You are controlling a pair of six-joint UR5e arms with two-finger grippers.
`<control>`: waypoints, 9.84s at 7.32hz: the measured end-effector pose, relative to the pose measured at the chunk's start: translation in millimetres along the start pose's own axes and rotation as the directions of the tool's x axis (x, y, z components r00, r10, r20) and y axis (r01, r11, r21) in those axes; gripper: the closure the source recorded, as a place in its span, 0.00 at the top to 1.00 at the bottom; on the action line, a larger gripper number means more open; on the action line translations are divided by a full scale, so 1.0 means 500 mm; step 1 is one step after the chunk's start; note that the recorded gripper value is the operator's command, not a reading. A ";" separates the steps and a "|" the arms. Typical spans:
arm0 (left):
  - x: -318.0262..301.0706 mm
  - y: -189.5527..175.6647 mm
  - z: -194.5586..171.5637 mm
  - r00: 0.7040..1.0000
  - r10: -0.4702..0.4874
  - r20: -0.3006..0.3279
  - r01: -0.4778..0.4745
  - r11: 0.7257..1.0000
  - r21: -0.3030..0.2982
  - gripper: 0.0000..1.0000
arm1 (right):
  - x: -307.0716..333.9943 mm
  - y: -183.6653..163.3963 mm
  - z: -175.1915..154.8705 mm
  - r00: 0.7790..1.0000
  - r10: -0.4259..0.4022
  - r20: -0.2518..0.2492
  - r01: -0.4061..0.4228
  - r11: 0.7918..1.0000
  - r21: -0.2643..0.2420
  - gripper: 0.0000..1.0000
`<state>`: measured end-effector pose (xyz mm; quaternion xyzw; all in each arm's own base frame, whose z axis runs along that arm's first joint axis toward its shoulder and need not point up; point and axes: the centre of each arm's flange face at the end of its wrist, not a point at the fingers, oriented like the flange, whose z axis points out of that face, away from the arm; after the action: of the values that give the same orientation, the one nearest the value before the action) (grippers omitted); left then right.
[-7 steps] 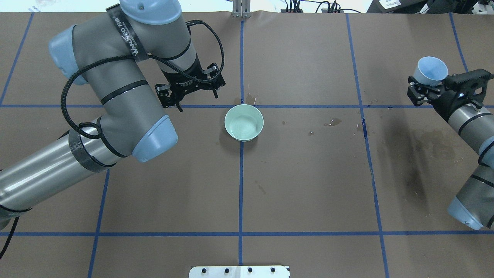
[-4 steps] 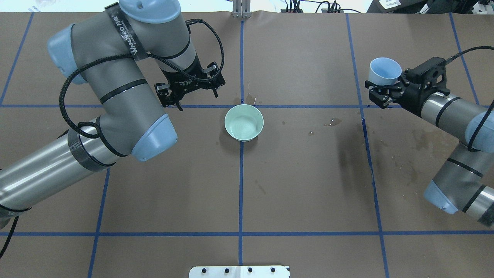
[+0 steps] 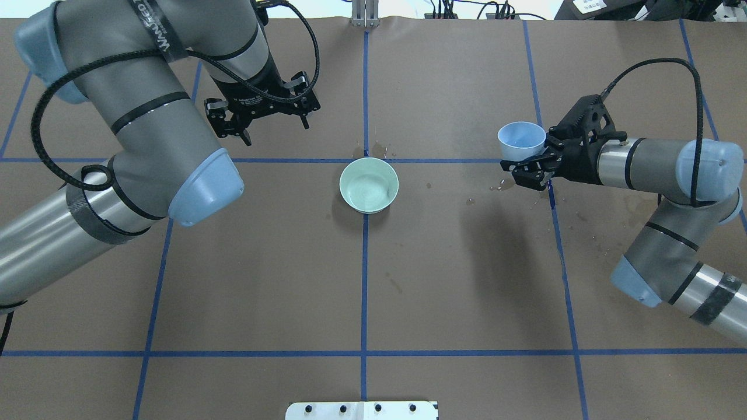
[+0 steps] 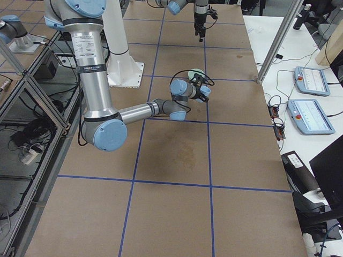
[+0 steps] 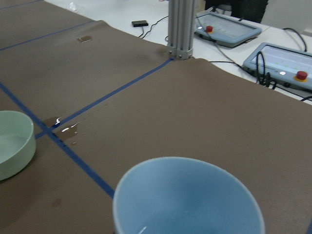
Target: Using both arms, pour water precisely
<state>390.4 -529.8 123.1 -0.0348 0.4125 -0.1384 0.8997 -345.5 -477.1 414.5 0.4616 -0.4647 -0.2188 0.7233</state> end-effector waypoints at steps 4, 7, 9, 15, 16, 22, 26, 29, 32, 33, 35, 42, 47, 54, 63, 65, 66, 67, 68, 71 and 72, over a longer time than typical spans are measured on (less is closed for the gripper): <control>-0.080 -0.065 -0.037 0.998 0.056 0.036 -0.057 0.998 0.034 1.00 | -0.155 -0.137 0.051 0.998 -0.036 0.053 0.045 0.984 -0.175 0.00; -0.184 -0.098 -0.033 0.989 0.125 0.074 -0.128 0.991 0.039 1.00 | -0.293 -0.175 0.100 0.994 -0.071 0.089 0.088 0.974 -0.206 0.00; -0.238 -0.118 -0.028 0.979 0.178 0.096 -0.182 0.983 0.038 1.00 | -0.352 -0.187 0.134 0.993 -0.087 0.076 0.101 0.971 -0.216 0.00; -0.297 -0.139 -0.023 0.969 0.218 0.120 -0.223 0.974 0.033 1.00 | -0.426 -0.256 0.195 0.997 -0.074 -0.001 0.066 0.895 -0.441 0.00; -0.298 -0.139 -0.023 0.969 0.217 0.120 -0.223 0.974 0.033 1.00 | -0.434 -0.260 0.202 0.997 -0.074 -0.013 0.059 0.876 -0.479 0.00; -0.310 -0.140 -0.014 0.969 0.214 0.125 -0.219 0.975 0.029 1.00 | -0.453 -0.258 0.265 0.998 -0.064 -0.028 0.033 0.786 -0.618 0.00; -0.310 -0.139 -0.012 0.969 0.213 0.124 -0.218 0.976 0.026 1.00 | -0.453 -0.268 0.268 0.995 -0.094 -0.046 0.036 0.722 -0.691 0.00; -0.310 -0.139 -0.012 0.969 0.214 0.124 -0.218 0.976 0.026 1.00 | -0.444 -0.294 0.263 0.993 -0.105 -0.054 0.035 0.702 -0.711 0.00; -0.309 -0.138 -0.012 0.969 0.213 0.124 -0.218 0.976 0.026 1.00 | -0.435 -0.303 0.262 0.993 -0.110 -0.052 0.041 0.708 -0.705 0.00; -0.309 -0.138 -0.011 0.969 0.213 0.124 -0.218 0.976 0.025 1.00 | -0.436 -0.308 0.262 0.993 -0.108 -0.048 0.045 0.722 -0.690 0.00; -0.309 -0.137 -0.012 0.969 0.214 0.123 -0.219 0.975 0.026 1.00 | -0.434 -0.307 0.262 0.995 -0.086 -0.041 0.041 0.776 -0.629 0.00; -0.306 -0.131 -0.021 0.971 0.209 0.115 -0.214 0.976 0.033 1.00 | -0.272 -0.288 0.074 0.935 0.052 -0.350 -0.130 0.971 -0.202 0.00; -0.301 -0.116 -0.041 0.971 0.215 0.101 -0.221 0.974 0.043 1.00 | -0.104 -0.172 -0.118 0.771 0.243 -0.588 -0.314 0.949 -0.019 0.00; -0.294 -0.108 -0.040 0.980 0.177 0.096 -0.182 0.982 0.047 1.00 | 0.009 0.072 -0.220 0.386 0.546 -0.743 -0.538 0.788 0.299 0.00; -0.292 -0.102 -0.043 0.982 0.164 0.090 -0.169 0.984 0.052 1.00 | -0.217 0.404 -0.172 0.346 0.644 -0.682 -0.337 0.764 0.550 0.00; -0.295 -0.102 -0.041 0.983 0.162 0.092 -0.167 0.985 0.051 1.00 | -0.233 0.459 -0.162 0.353 0.624 -0.697 -0.330 0.780 0.531 0.00; -0.296 -0.101 -0.041 0.982 0.162 0.092 -0.167 0.985 0.050 1.00 | -0.232 0.487 -0.156 0.356 0.613 -0.706 -0.323 0.789 0.522 0.00; -0.296 -0.100 -0.042 0.982 0.163 0.091 -0.168 0.984 0.051 1.00 | -0.233 0.505 -0.154 0.360 0.603 -0.712 -0.317 0.797 0.514 0.00; -0.296 -0.099 -0.044 0.982 0.164 0.090 -0.169 0.984 0.051 1.00 | -0.234 0.515 -0.152 0.363 0.595 -0.717 -0.313 0.803 0.508 0.00; -0.297 -0.100 -0.042 0.982 0.163 0.092 -0.168 0.985 0.050 1.00 | -0.232 0.532 -0.150 0.367 0.581 -0.727 -0.306 0.813 0.496 0.01; -0.297 -0.100 -0.041 0.982 0.163 0.092 -0.168 0.985 0.050 1.00 | -0.229 0.538 -0.150 0.366 0.576 -0.730 -0.302 0.816 0.492 0.11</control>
<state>271.6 -535.3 227.3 0.0193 0.3699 -0.0733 0.9260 -364.5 -228.3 584.0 0.4592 -0.1760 0.3092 0.8140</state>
